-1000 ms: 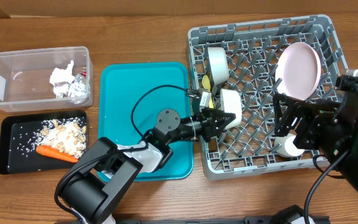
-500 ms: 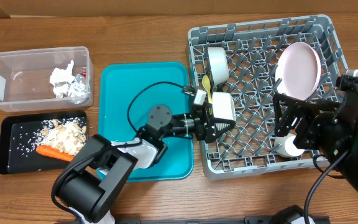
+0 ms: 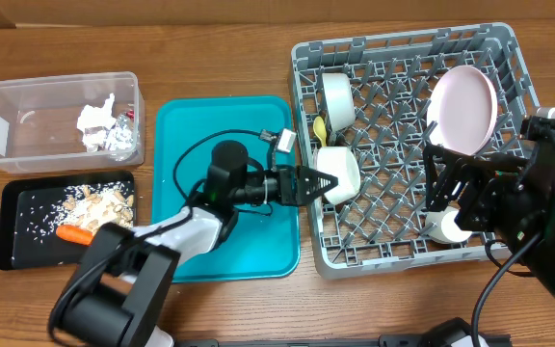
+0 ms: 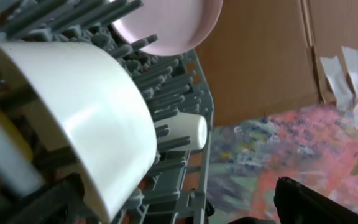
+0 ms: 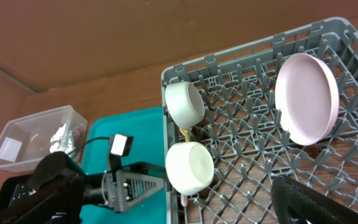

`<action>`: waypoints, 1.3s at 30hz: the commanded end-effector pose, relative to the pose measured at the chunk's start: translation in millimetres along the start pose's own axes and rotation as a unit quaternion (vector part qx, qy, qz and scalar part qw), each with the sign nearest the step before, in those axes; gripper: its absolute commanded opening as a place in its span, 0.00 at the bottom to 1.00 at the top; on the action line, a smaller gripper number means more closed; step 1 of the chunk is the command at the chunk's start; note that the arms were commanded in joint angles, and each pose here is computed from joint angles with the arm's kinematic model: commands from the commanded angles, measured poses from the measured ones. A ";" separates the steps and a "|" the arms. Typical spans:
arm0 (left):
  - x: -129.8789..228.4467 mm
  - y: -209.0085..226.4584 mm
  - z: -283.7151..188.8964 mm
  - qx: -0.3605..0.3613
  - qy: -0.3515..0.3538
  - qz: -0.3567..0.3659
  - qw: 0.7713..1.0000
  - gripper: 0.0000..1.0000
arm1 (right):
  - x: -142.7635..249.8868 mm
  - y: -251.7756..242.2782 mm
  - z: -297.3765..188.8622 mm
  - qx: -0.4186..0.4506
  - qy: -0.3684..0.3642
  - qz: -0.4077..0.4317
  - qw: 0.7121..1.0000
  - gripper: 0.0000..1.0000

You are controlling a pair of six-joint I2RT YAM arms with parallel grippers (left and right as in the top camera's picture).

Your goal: Sort waste into correct bins and load items into the dishwasher rack

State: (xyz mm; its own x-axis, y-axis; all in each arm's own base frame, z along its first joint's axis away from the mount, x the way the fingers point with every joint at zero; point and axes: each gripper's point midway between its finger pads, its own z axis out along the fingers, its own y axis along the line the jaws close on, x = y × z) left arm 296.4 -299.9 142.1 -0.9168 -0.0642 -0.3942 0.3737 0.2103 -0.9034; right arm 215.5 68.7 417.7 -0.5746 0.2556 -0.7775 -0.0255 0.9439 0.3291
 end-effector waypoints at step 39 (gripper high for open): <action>-170.7 -4.2 -31.7 -0.375 -0.082 0.275 0.881 0.63 | -3.5 -0.2 -2.5 0.000 -0.008 0.002 1.000 1.00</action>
State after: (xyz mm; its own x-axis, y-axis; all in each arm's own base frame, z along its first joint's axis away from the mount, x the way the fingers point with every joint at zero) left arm 418.7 -248.4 188.8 -0.6635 0.0620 -0.7456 0.4774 0.8024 -0.3581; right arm 215.6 68.7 417.8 -0.5743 0.2557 -0.7777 -0.0256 0.9439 0.3293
